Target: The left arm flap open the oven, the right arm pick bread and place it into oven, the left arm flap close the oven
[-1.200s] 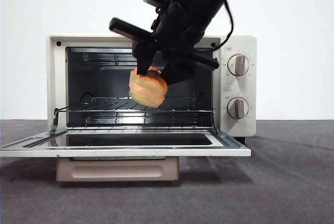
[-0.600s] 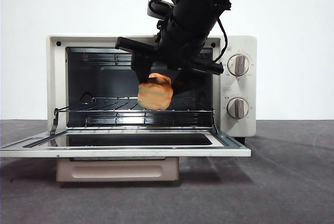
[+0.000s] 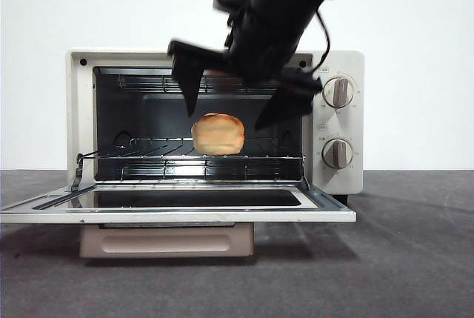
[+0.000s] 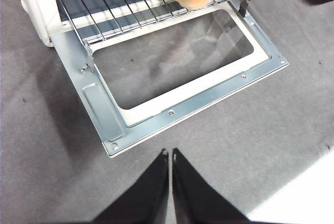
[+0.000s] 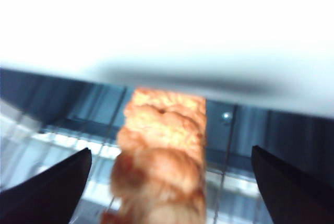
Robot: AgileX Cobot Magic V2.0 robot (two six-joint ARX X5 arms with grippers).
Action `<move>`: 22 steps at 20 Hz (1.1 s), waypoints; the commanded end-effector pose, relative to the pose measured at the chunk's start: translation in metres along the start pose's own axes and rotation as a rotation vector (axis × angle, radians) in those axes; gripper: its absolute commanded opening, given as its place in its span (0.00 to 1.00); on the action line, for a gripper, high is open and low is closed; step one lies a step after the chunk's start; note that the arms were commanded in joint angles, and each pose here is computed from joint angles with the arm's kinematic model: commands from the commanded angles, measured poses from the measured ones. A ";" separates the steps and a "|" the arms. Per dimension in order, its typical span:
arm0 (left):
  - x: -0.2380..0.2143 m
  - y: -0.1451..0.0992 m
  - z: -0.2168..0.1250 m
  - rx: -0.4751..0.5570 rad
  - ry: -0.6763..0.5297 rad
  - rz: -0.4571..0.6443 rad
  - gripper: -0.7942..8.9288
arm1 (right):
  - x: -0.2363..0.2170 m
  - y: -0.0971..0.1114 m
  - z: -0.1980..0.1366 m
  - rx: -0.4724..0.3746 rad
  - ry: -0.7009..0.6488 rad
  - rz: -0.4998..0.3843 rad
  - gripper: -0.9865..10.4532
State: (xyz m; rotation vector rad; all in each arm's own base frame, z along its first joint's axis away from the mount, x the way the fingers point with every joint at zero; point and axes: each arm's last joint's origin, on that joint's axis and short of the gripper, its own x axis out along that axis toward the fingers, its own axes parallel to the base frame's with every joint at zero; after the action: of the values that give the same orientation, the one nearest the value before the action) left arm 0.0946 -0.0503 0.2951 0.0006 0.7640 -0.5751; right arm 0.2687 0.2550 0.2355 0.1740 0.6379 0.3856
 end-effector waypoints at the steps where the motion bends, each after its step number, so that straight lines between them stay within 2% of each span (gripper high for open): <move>1: -0.001 -0.001 0.002 0.018 -0.013 0.000 0.10 | -0.023 0.011 0.010 -0.006 0.009 0.067 0.51; 3: -0.001 -0.001 0.002 0.027 -0.015 0.000 0.10 | -0.045 0.013 0.015 -0.046 0.045 0.131 0.51; 7: -0.001 -0.001 0.004 0.033 -0.036 0.000 0.10 | -0.097 0.009 0.026 -0.203 0.078 0.225 0.51; 12: -0.001 -0.001 0.008 0.036 -0.073 -0.002 0.10 | -0.165 -0.014 0.035 -0.334 0.052 0.217 0.51; 14: -0.001 -0.001 0.008 0.036 -0.071 -0.001 0.10 | -0.184 -0.024 0.031 -0.342 0.036 0.239 0.51; 20: -0.001 -0.001 0.008 0.020 -0.072 -0.002 0.10 | -0.213 -0.054 -0.016 -0.330 0.033 0.435 0.51; 22: 0.000 -0.001 0.008 0.014 -0.074 -0.002 0.10 | -0.219 -0.060 -0.026 -0.327 0.027 0.445 0.51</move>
State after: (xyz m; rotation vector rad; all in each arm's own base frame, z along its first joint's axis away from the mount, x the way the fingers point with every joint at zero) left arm 0.0983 -0.0520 0.2999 -0.0074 0.6976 -0.5821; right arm 0.1098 0.1112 0.3130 -0.0028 0.5765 0.8992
